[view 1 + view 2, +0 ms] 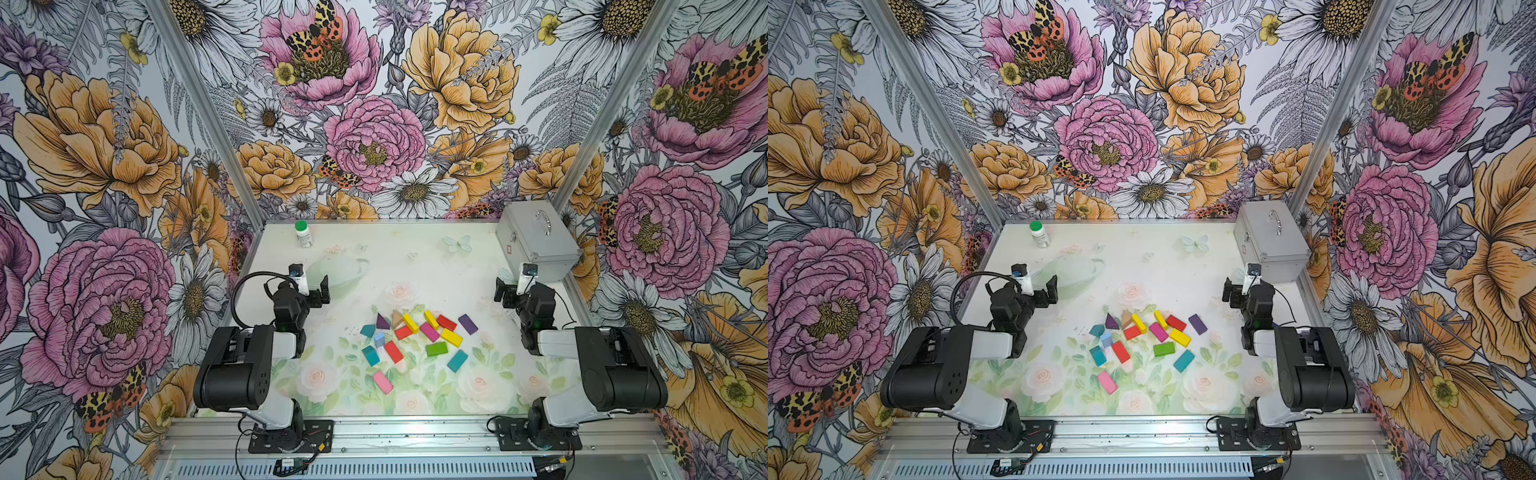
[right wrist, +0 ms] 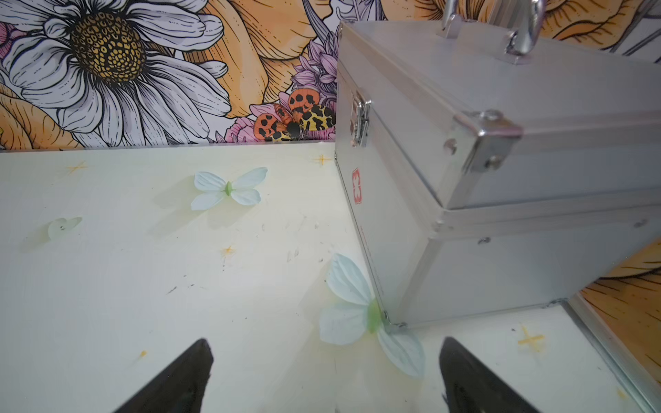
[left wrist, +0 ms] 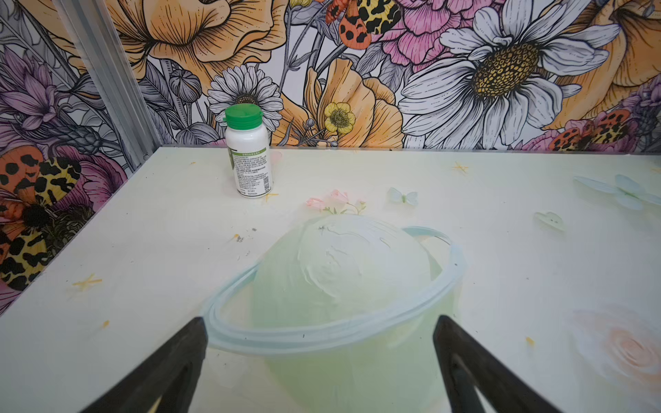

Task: Assemble a piece of candy with building blocks
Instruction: Pick up the building block from the center of the board.

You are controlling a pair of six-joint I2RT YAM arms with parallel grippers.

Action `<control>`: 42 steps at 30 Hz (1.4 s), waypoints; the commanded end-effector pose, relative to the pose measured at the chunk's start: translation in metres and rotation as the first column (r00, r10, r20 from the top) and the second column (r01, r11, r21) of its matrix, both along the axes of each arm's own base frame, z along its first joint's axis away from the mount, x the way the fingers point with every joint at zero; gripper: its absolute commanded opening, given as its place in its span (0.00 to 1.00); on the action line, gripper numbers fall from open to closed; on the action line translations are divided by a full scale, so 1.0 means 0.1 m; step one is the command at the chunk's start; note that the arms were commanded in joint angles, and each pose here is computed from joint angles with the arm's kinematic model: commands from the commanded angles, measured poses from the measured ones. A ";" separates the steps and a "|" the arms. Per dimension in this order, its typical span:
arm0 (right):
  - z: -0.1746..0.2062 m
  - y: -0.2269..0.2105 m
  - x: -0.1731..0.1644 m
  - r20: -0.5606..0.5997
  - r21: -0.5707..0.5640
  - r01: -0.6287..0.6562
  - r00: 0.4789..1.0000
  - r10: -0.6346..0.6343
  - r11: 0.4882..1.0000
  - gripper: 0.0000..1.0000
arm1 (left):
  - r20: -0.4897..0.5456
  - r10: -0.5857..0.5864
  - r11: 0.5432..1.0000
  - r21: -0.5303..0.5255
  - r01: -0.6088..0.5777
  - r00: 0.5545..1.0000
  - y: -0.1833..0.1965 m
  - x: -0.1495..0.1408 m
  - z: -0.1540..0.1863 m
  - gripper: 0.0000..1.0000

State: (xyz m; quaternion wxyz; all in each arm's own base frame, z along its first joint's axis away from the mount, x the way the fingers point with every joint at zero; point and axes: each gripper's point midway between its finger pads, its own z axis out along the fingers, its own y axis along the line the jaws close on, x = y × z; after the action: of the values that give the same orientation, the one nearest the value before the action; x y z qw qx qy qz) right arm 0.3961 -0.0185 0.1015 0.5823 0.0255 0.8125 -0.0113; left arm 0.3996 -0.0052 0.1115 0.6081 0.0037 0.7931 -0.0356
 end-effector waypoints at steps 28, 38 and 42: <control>0.10 0.01 0.08 0.035 -0.015 0.001 0.999 0.000 1.000 1.00 | 0.018 0.044 0.999 -0.017 -0.044 0.999 0.13 0.05 0.06 0.99; 0.34 0.15 0.11 -0.077 -0.062 0.004 0.997 -0.009 0.998 1.00 | 0.069 0.413 0.903 0.096 -0.418 0.908 0.28 -0.30 0.75 0.99; 0.49 0.36 0.05 -0.172 0.054 -0.033 0.984 0.041 0.998 1.00 | -0.085 0.428 0.903 0.002 -0.429 0.900 0.07 -0.38 0.82 0.99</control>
State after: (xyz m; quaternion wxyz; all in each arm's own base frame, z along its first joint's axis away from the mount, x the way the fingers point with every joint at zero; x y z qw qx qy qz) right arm 0.4151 0.0094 0.1579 0.5654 0.0097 0.8247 -0.0073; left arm 0.3805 -0.0175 0.2138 0.6390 -0.1098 0.7597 0.0501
